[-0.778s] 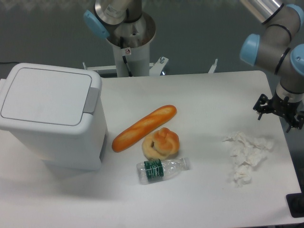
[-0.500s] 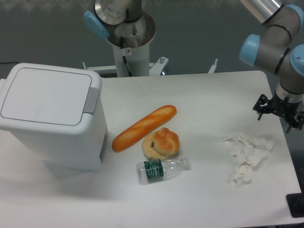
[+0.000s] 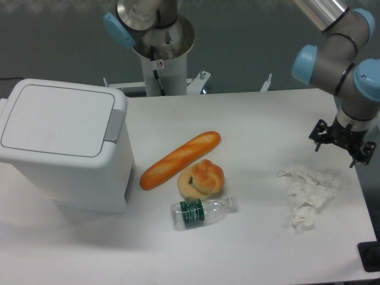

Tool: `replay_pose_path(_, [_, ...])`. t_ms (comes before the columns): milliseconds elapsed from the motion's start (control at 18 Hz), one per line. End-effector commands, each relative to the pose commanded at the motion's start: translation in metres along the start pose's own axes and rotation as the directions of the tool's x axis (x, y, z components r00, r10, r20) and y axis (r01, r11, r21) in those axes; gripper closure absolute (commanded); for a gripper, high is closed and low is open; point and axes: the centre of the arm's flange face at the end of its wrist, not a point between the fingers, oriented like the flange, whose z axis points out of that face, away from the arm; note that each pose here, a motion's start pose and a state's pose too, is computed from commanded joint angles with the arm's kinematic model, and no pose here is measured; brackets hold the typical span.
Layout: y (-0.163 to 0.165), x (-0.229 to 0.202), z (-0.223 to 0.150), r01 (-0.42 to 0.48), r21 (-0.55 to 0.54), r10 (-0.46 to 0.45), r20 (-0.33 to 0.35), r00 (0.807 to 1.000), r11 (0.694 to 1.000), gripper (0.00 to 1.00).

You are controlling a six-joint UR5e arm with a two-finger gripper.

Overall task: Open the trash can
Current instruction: 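Move the gripper over the baguette toward the trash can lid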

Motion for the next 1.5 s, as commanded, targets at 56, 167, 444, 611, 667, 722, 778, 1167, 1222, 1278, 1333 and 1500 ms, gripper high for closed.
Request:
replay_pose_path(56, [-0.001,0.002,-0.008,-0.005,-0.005,0.005,0.011,1.000,1.000,0.00])
replay_pose_path(167, [-0.003,0.007,-0.019,0.005,0.001,-0.005,0.023,1.000,1.000,0.00])
replay_pose_path(444, [-0.028,0.031,-0.031,0.115,0.009,-0.115,0.025,0.993,0.993,0.00])
replay_pose_path(611, [-0.045,0.055,-0.047,0.125,0.014,-0.125,0.033,0.992,0.992,0.00])
replay_pose_path(667, [-0.052,0.062,-0.052,0.112,0.019,-0.113,0.032,0.993,0.993,0.00])
replay_pose_path(722, [-0.057,0.071,-0.063,0.106,0.021,-0.107,0.038,0.994,0.994,0.00])
replay_pose_path(778, [-0.062,0.079,-0.076,0.114,0.024,-0.115,0.038,0.993,0.993,0.00])
replay_pose_path(1167, [-0.138,0.140,-0.129,0.231,0.088,-0.229,-0.027,0.973,0.969,0.01])
replay_pose_path(1222, [-0.146,0.148,-0.139,0.250,0.113,-0.247,-0.043,0.968,0.962,0.05])
replay_pose_path(1278, [-0.152,0.156,-0.151,0.272,0.141,-0.267,-0.057,0.962,0.952,0.07])
replay_pose_path(1333, [-0.159,0.165,-0.161,0.290,0.164,-0.281,-0.077,0.957,0.943,0.13])
replay_pose_path(1500, [-0.181,0.193,-0.192,0.333,0.237,-0.311,-0.127,0.942,0.912,0.30])
